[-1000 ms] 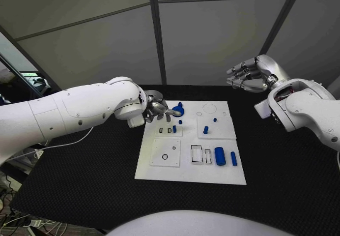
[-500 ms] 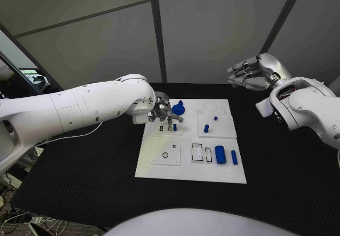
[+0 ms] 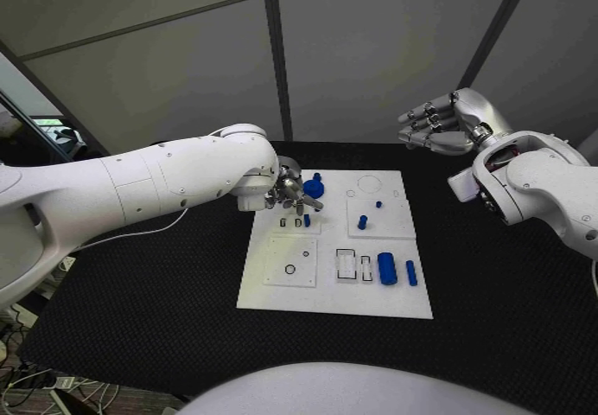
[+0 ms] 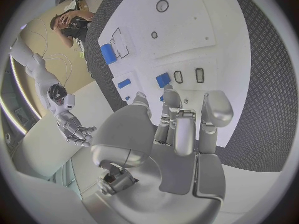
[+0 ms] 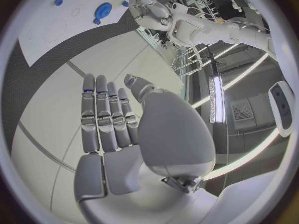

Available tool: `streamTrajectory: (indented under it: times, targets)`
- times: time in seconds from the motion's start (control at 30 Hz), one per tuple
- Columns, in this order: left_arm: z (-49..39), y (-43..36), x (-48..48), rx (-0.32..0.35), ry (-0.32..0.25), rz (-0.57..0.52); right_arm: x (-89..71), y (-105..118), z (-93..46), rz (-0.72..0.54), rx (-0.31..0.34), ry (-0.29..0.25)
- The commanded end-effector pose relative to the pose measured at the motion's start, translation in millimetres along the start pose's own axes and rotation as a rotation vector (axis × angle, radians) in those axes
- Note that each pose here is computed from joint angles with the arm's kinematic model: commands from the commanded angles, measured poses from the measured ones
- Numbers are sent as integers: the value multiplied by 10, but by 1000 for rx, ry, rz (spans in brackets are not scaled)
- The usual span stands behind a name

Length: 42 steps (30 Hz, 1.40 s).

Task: Assemble the parts on the task board

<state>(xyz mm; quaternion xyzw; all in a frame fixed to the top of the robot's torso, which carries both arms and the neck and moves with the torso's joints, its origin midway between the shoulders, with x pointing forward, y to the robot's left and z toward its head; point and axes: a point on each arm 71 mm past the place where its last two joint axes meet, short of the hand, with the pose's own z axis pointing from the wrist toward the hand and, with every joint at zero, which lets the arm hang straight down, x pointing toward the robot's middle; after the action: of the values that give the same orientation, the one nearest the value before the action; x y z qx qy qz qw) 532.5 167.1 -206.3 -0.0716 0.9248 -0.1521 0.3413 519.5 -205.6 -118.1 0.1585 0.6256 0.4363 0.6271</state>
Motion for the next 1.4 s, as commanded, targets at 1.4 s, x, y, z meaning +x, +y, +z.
streamTrajectory:
  times: [1.4]
  targets:
    - [123, -39, 54, -40, 89, 73, 33, 19, 26, -6, 1, 17]
